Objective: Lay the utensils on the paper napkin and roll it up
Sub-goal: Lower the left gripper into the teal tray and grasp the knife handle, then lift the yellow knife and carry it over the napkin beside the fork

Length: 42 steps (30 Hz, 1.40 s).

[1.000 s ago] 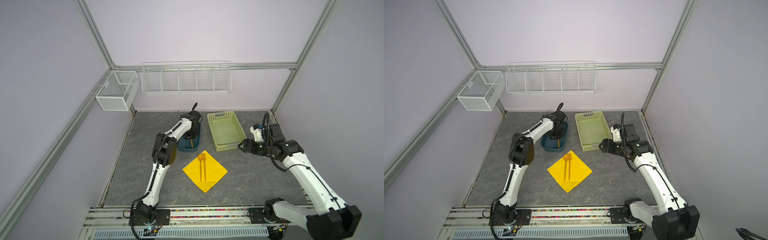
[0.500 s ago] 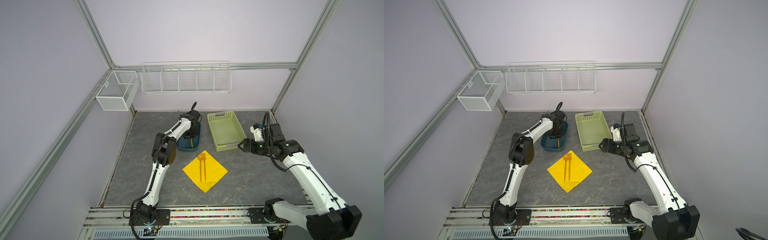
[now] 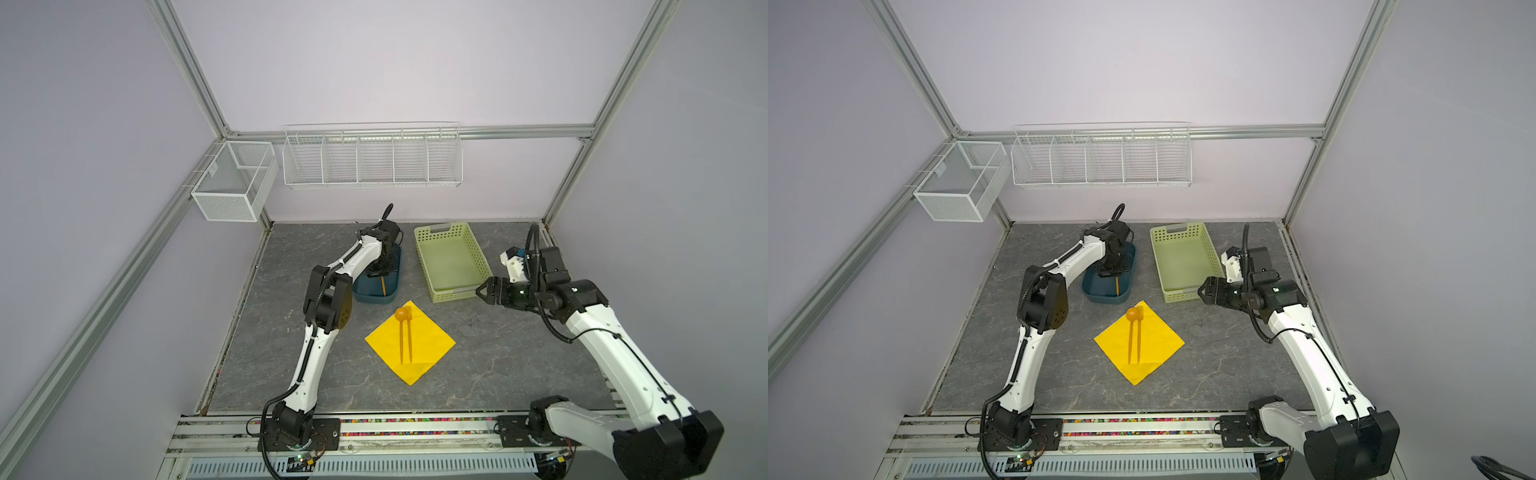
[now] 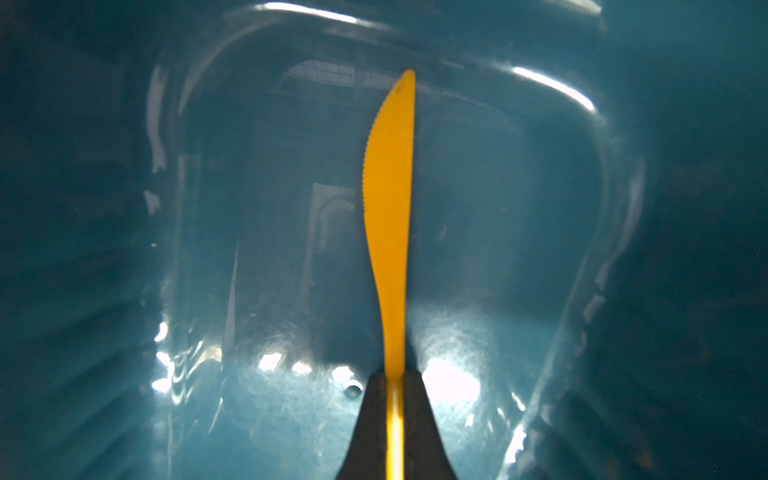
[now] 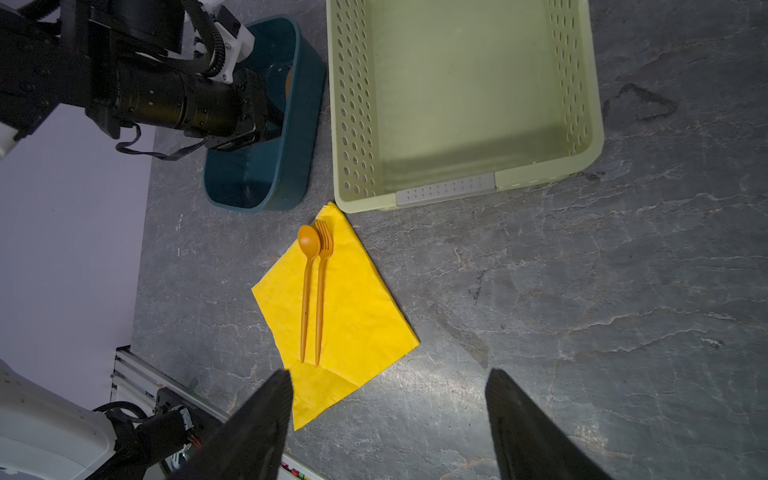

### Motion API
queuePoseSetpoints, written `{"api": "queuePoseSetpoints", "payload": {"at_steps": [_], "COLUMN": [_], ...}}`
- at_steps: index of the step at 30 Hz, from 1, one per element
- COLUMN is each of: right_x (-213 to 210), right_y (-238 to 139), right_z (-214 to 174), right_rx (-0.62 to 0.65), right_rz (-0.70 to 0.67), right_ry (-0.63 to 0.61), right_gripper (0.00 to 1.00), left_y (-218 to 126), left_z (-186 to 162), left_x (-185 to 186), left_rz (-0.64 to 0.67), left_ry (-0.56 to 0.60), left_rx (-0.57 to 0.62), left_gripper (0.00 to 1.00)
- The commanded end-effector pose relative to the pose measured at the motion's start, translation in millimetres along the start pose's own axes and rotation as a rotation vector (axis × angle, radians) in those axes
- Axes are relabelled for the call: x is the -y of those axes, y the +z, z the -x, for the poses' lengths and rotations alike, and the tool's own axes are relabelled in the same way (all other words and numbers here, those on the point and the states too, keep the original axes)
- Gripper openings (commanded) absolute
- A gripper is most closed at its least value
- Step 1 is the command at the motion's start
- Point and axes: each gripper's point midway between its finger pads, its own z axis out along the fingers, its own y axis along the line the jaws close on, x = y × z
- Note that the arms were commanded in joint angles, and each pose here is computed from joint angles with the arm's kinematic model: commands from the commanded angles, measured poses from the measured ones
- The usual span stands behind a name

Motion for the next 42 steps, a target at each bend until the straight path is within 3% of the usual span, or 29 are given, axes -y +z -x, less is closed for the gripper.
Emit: {"api": "queuePoseSetpoints", "payload": {"at_steps": [1, 25, 42], "right_x": [-9, -24, -24], "right_y": [-10, -25, -32], "right_z": [4, 5, 0], "right_rx": [0.024, 0.074, 0.096], "right_rz": [0.025, 0.096, 0.105], "right_ry": [-0.016, -0.057, -0.076], "right_gripper": [0.77, 0.77, 0.78], "left_y": [4, -67, -147], "left_z": [-5, 2, -33], "left_x": [-6, -9, -6], "left_rz": [0.011, -0.047, -0.127], "left_ry": [0.018, 0.022, 0.023], "left_rx": [-0.014, 0.105, 0.176], "left_gripper": [0.01, 0.0, 0.0]}}
